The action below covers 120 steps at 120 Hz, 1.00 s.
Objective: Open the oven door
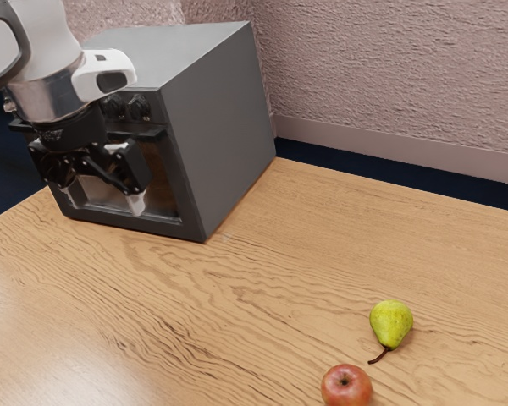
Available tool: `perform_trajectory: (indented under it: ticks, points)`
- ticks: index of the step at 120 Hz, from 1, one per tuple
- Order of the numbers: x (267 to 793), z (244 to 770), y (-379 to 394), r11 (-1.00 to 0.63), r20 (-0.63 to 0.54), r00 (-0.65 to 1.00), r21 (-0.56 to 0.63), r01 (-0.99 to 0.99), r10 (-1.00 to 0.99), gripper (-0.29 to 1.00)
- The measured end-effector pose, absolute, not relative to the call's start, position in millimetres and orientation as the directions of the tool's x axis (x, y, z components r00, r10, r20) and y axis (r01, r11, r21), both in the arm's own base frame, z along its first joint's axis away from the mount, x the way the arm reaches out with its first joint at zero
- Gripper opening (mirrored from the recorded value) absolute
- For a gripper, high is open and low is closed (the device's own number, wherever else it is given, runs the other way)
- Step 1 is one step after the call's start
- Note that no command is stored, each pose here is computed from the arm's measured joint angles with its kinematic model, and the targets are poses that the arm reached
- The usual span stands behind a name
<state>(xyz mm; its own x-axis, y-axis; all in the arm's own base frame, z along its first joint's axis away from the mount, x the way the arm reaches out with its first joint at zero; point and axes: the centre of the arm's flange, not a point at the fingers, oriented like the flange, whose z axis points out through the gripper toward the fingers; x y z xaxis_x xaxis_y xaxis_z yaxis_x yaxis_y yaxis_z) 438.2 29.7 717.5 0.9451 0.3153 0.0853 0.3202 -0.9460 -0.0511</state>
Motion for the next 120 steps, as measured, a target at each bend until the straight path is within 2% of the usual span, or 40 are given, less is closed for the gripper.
perform_trajectory:
  ticks: [10, 18, 24, 28, 32, 52, 69, 88, 95, 105, 120]
  points:
    - [428.1, 712.3, 33.7, -0.921, 0.084, 0.923, -0.076, 0.383, 0.377, 0.7]
    - [383.5, 709.0, 52.8, -0.874, 0.107, 0.877, -0.084, 0.478, 0.469, 0.7]
    - [347.2, 697.6, 96.6, -0.784, 0.127, 0.786, -0.08, 0.616, 0.605, 0.7]
    - [341.6, 692.3, 114.4, -0.739, 0.151, 0.737, -0.052, 0.672, 0.659, 0.7]
    - [340.2, 692.9, 127.5, -0.691, 0.176, 0.677, 0.025, 0.723, 0.715, 0.7]
    - [385.0, 701.9, 182.5, -0.396, 0.201, 0.342, 0.409, 0.822, 0.918, 0.7]
    - [424.4, 705.5, 241.3, -0.16, 0.178, 0.067, 0.586, 0.794, 0.982, 0.7]
    - [439.2, 699.9, 283.3, 0.033, 0.111, -0.149, 0.686, 0.727, 0.983, 0.7]
    - [451.3, 696.6, 288.2, 0.073, 0.088, -0.188, 0.703, 0.708, 0.978, 0.7]
    - [431.0, 691.5, 278.1, 0.131, 0.053, -0.243, 0.723, 0.678, 0.968, 0.7]
    - [447.9, 674.0, 284.1, 0.215, -0.007, -0.304, 0.725, 0.655, 0.953, 0.7]
